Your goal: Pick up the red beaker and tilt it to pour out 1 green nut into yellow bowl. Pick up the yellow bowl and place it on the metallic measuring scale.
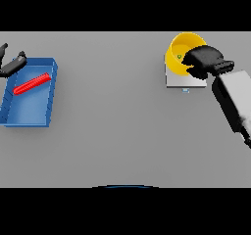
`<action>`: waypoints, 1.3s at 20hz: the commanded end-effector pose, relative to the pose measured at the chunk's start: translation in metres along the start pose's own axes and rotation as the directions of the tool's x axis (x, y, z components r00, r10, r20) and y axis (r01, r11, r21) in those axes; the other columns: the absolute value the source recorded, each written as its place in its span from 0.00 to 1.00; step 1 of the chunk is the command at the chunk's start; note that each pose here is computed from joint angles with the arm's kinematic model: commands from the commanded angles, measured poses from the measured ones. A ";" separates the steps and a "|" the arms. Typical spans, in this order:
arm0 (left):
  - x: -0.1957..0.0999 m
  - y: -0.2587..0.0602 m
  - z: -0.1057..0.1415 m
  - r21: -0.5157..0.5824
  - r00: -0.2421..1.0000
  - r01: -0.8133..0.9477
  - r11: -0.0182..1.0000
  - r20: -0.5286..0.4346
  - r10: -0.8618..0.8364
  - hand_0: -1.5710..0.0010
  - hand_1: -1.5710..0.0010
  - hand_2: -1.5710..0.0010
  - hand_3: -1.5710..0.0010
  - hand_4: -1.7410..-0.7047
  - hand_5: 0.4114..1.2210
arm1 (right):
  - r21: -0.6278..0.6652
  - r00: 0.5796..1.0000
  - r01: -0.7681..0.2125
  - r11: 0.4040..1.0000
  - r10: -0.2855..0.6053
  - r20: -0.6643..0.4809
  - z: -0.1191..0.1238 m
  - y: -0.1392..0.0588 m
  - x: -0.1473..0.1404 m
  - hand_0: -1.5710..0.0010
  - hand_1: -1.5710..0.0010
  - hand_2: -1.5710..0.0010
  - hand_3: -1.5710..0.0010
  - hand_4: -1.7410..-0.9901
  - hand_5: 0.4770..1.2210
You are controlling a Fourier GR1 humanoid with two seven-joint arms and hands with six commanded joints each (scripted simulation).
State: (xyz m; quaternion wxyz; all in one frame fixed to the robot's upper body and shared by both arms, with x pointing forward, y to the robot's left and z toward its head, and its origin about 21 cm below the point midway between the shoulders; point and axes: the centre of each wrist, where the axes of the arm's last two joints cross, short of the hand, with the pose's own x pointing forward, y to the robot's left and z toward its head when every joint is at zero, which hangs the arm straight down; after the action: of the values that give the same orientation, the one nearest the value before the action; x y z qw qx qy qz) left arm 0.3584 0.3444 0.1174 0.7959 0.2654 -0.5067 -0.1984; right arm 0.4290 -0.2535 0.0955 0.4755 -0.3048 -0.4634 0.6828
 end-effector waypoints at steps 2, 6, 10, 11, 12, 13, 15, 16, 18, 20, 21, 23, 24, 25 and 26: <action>-0.001 -0.003 0.000 -0.008 1.000 0.000 1.000 0.002 0.000 1.00 1.00 1.00 1.00 0.85 0.49 | 0.007 1.000 0.013 1.000 -0.013 -0.019 -0.001 0.005 -0.003 0.00 0.00 0.12 0.13 0.00 1.00; 0.000 -0.004 0.001 -0.007 1.000 0.001 1.000 0.005 -0.001 1.00 1.00 1.00 1.00 0.86 0.47 | 0.028 0.999 0.018 0.999 -0.018 -0.029 -0.002 0.012 -0.009 0.00 0.00 0.12 0.10 0.00 1.00; -0.002 0.001 0.003 -0.012 1.000 0.006 1.000 0.002 -0.006 1.00 1.00 1.00 1.00 0.87 0.45 | 0.025 0.999 0.029 0.999 -0.028 -0.031 -0.005 0.010 -0.008 0.00 0.05 0.09 0.21 0.00 1.00; -0.002 -0.001 0.002 -0.012 1.000 0.009 1.000 0.002 -0.009 1.00 1.00 1.00 1.00 0.87 0.45 | 0.035 0.999 0.030 0.999 -0.029 -0.029 -0.004 0.013 -0.010 0.01 0.09 0.15 0.29 0.08 1.00; -0.002 -0.001 0.002 -0.014 1.000 0.004 1.000 0.005 -0.003 1.00 1.00 1.00 1.00 0.87 0.45 | 0.039 0.999 0.034 0.999 -0.032 -0.041 -0.004 0.013 -0.010 0.06 0.18 0.25 0.39 0.14 0.90; -0.001 -0.002 0.001 -0.013 1.000 -0.001 1.000 0.010 0.001 1.00 1.00 1.00 1.00 0.87 0.45 | 0.045 0.997 0.058 0.997 -0.057 -0.042 -0.003 0.015 -0.011 0.15 0.28 0.36 0.48 0.20 0.80; 0.000 -0.002 0.001 -0.011 1.000 -0.008 1.000 0.003 0.008 1.00 1.00 1.00 1.00 0.87 0.44 | 0.055 0.994 0.099 0.994 -0.096 -0.056 -0.005 0.013 -0.011 0.40 0.48 0.55 0.63 0.27 0.66; 0.000 -0.006 0.003 -0.020 1.000 -0.014 1.000 0.011 0.014 1.00 1.00 1.00 1.00 0.87 0.44 | 0.060 0.992 0.118 0.991 -0.115 -0.050 -0.006 0.014 -0.011 0.52 0.57 0.63 0.70 0.30 0.60; -0.002 0.000 0.001 -0.011 1.000 -0.015 1.000 0.006 0.015 1.00 1.00 1.00 1.00 0.87 0.43 | 0.065 0.990 0.134 0.989 -0.130 -0.055 -0.007 0.011 -0.009 0.69 0.71 0.76 0.80 0.34 0.52; -0.003 -0.003 0.002 -0.015 1.000 -0.005 1.000 0.002 0.005 1.00 1.00 1.00 1.00 0.88 0.42 | 0.078 0.992 0.121 0.990 -0.117 -0.054 -0.009 0.012 -0.009 0.80 0.81 0.85 0.87 0.37 0.48; -0.001 -0.002 0.000 -0.013 1.000 -0.007 1.000 0.006 0.007 1.00 1.00 1.00 1.00 0.88 0.42 | 0.085 0.994 0.107 0.991 -0.103 -0.046 -0.008 0.013 -0.008 0.84 0.84 0.88 0.89 0.39 0.47; 0.000 0.000 0.000 -0.013 1.000 -0.007 1.000 0.002 0.007 1.00 1.00 1.00 1.00 0.87 0.42 | 0.101 0.994 0.097 0.990 -0.092 -0.058 -0.008 0.012 -0.010 0.90 0.90 0.92 0.93 0.43 0.45; -0.001 -0.001 0.001 -0.012 1.000 -0.007 1.000 0.005 0.007 1.00 1.00 1.00 1.00 0.87 0.42 | 0.110 0.995 0.092 0.990 -0.086 -0.060 -0.007 0.013 -0.008 0.92 0.92 0.94 0.95 0.44 0.44; -0.002 0.002 0.000 -0.008 1.000 -0.003 1.000 0.006 0.003 1.00 1.00 1.00 1.00 0.88 0.43 | 0.122 0.994 0.089 0.989 -0.081 -0.070 -0.008 0.012 -0.007 0.94 0.94 0.95 0.96 0.45 0.43; -0.003 0.000 0.001 -0.011 1.000 0.002 1.000 0.008 -0.002 1.00 1.00 1.00 1.00 0.88 0.43 | 0.119 0.994 0.091 0.989 -0.083 -0.066 -0.006 0.014 -0.007 0.95 0.95 0.96 0.97 0.46 0.42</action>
State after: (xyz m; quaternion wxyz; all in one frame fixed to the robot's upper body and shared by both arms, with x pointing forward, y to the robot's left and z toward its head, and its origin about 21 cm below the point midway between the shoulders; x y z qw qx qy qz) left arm 0.3559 0.3457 0.1157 0.7950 0.2605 -0.5088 -0.2032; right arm 0.4319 -0.2597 0.0801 0.5364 -0.2749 -0.4190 0.6790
